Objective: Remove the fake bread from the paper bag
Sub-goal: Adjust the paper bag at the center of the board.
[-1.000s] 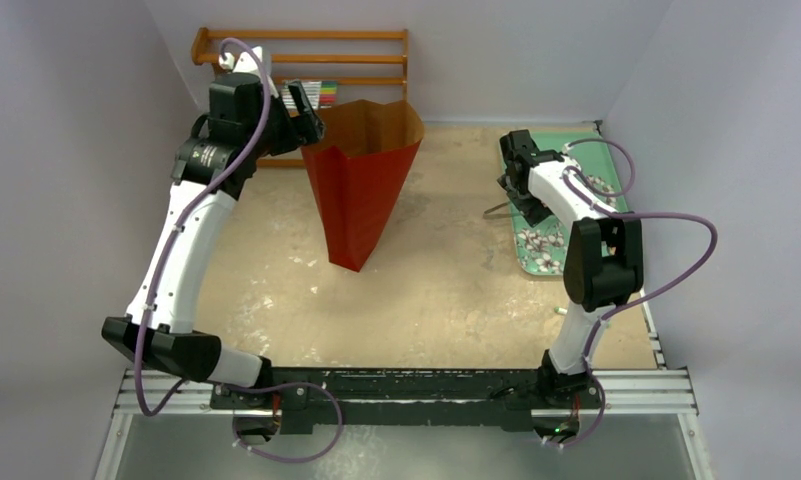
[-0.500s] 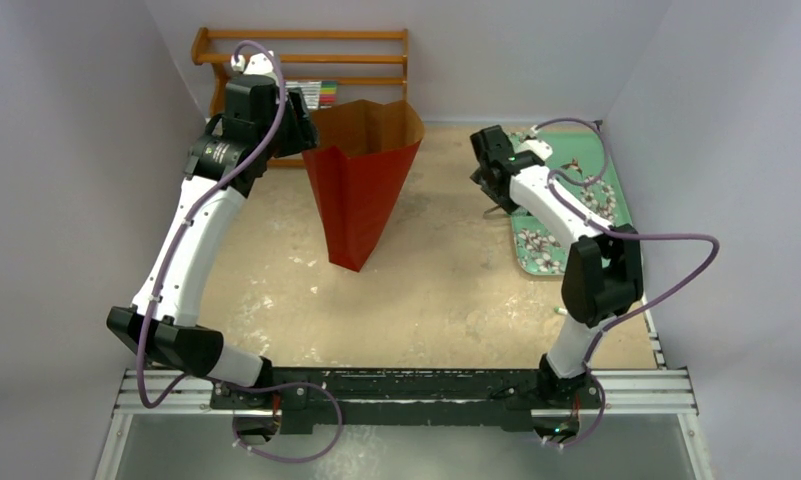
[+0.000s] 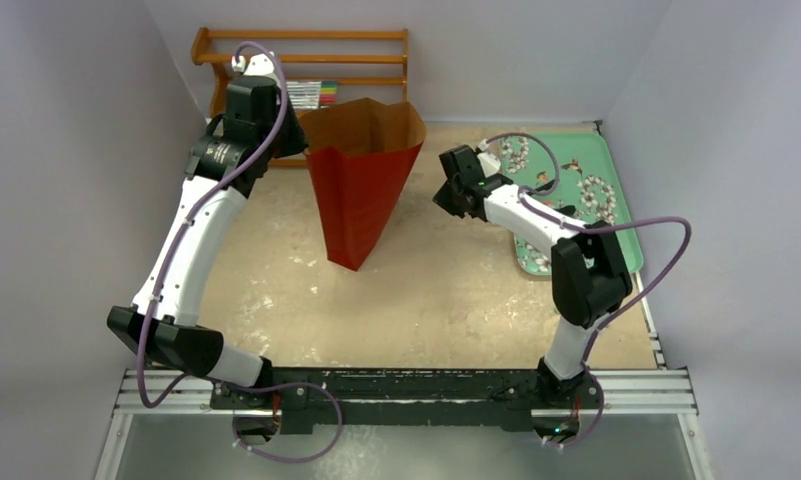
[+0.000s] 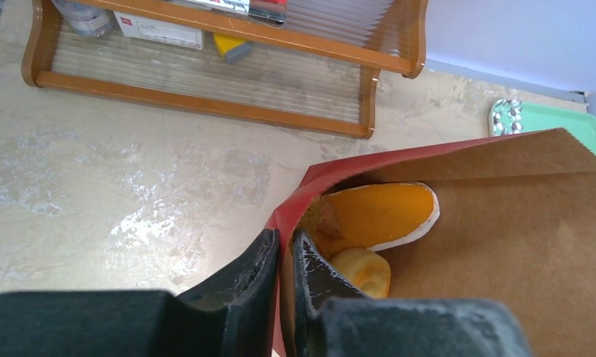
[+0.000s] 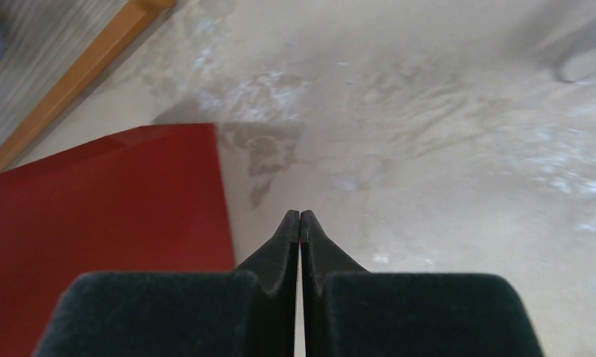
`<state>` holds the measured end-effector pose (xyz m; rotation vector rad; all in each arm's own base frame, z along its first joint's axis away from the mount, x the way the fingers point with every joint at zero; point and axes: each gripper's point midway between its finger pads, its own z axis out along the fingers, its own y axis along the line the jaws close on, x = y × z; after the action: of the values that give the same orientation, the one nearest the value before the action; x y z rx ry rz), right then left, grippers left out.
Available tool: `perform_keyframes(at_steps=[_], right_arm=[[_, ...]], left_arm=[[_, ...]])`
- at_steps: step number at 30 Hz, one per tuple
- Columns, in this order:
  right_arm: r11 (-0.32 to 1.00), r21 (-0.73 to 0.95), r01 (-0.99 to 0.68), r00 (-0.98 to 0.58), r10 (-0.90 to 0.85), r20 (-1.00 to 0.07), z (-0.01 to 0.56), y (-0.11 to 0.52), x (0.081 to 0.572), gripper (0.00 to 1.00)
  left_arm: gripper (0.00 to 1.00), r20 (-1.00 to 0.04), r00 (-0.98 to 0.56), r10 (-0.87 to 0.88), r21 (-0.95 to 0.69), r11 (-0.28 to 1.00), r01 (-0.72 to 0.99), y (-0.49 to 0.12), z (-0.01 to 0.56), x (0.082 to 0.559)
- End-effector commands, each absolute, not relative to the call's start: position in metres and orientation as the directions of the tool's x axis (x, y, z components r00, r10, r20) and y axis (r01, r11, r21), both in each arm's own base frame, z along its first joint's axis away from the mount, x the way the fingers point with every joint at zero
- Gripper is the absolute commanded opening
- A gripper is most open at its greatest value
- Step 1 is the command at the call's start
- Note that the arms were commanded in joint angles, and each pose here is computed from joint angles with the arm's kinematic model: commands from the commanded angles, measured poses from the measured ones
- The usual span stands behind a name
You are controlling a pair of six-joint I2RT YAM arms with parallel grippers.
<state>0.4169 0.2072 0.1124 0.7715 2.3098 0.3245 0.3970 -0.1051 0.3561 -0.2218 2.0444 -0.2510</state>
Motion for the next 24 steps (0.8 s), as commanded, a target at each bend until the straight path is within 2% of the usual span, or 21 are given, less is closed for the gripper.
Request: perform_keyframes(at_steps=[1,5,10,24], right_arm=[[0.762,0.560,0.325,-0.627,0.617,-0.476,0.121,0.256,0.433,0.00],[0.747,0.587,0.313,-0.658,0.616,-0.433,0.108,0.279,0.438,0.00],[0.725,0.620,0.300,-0.708,0.605,-0.365,0.089,0.308,0.435,0.00],[0.627,0.763,0.160,-0.815,0.520,-0.256,0.076,0.379,0.439,0.00]], left_arm=[[0.08,-0.862,-0.440,-0.251,-0.272,0.962,-0.018,-0.108,0.362,0.395],[0.00,-0.864,-0.439,-0.248,-0.275,0.961,-0.003,-0.110,0.364,0.392],[0.00,-0.872,-0.420,-0.252,-0.285,0.958,0.019,-0.114,0.373,0.384],[0.00,-0.908,-0.308,-0.285,-0.324,0.943,0.081,-0.117,0.416,0.351]])
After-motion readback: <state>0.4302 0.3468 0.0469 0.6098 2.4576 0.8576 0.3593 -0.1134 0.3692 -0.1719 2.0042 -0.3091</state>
